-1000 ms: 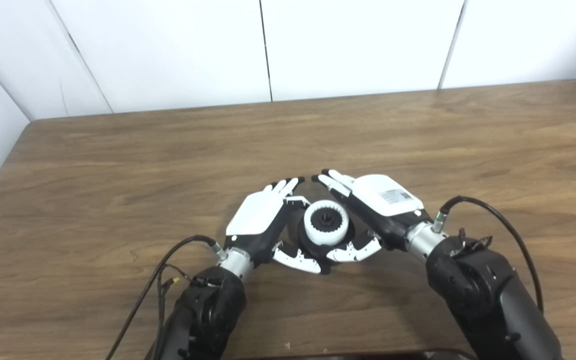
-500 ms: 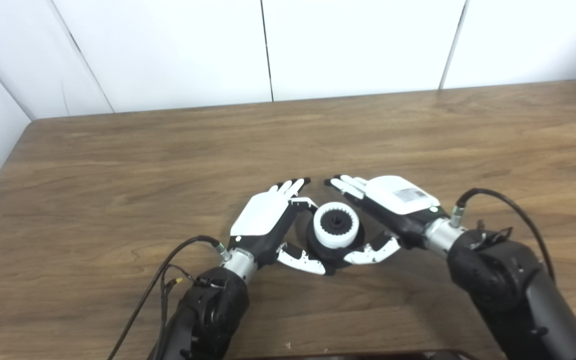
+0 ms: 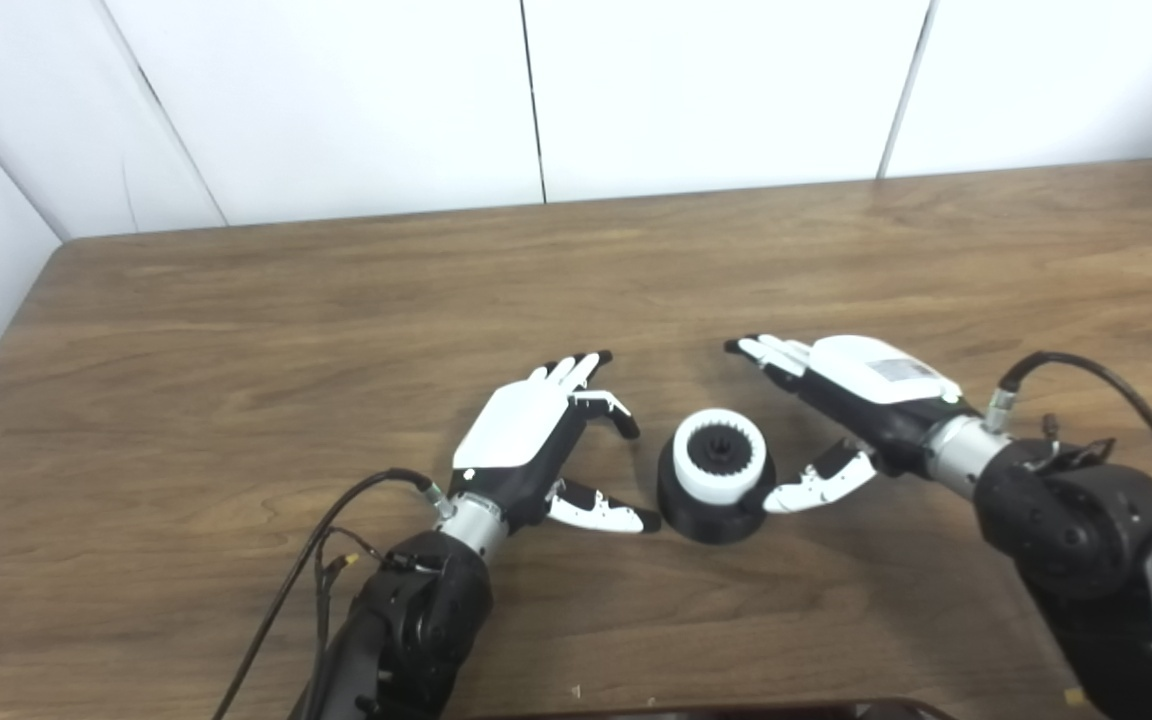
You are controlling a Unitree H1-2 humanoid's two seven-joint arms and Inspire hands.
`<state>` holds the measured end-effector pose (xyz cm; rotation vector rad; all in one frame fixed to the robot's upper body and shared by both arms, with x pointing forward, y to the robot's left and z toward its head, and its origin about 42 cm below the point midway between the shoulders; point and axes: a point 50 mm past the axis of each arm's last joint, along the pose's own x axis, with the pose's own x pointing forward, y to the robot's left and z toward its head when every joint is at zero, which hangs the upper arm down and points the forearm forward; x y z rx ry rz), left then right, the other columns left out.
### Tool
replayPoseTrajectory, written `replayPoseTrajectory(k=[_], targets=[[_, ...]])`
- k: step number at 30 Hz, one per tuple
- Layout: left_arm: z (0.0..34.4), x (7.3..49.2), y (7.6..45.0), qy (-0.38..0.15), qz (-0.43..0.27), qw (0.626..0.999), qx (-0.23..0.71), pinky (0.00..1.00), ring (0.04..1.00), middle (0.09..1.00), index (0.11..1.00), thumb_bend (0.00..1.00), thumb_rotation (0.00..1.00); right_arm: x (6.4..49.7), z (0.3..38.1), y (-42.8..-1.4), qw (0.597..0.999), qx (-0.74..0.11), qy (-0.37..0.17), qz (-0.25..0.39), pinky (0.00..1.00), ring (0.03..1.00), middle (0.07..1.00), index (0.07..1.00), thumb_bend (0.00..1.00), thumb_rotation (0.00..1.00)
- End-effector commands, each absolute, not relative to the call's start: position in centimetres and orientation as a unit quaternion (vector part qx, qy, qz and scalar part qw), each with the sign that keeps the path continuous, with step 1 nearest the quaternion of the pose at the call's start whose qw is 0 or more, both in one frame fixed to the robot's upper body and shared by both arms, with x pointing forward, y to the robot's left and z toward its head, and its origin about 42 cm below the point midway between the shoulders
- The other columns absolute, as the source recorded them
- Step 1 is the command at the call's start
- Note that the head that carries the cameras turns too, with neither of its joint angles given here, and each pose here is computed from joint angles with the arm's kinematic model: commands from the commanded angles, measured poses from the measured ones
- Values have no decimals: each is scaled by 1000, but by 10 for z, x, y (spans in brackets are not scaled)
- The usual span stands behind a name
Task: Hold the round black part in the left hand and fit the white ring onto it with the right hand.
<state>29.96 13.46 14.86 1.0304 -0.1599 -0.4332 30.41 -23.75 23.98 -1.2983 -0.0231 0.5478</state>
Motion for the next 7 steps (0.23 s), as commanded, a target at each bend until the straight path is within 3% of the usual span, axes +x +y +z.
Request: replayPoseTrajectory(k=[1, 7], targets=[[166, 307, 135, -110, -184, 846, 488, 1000, 1000, 1000, 615, 965, 379, 303, 249, -246, 758, -603, -12, 248, 871, 982, 1000, 1000, 1000, 424], [167, 308, 136, -110, -183, 847, 487, 1000, 1000, 1000, 616, 964, 377, 303, 246, -260, 764, -598, 3, 243, 858, 974, 1000, 1000, 1000, 413]])
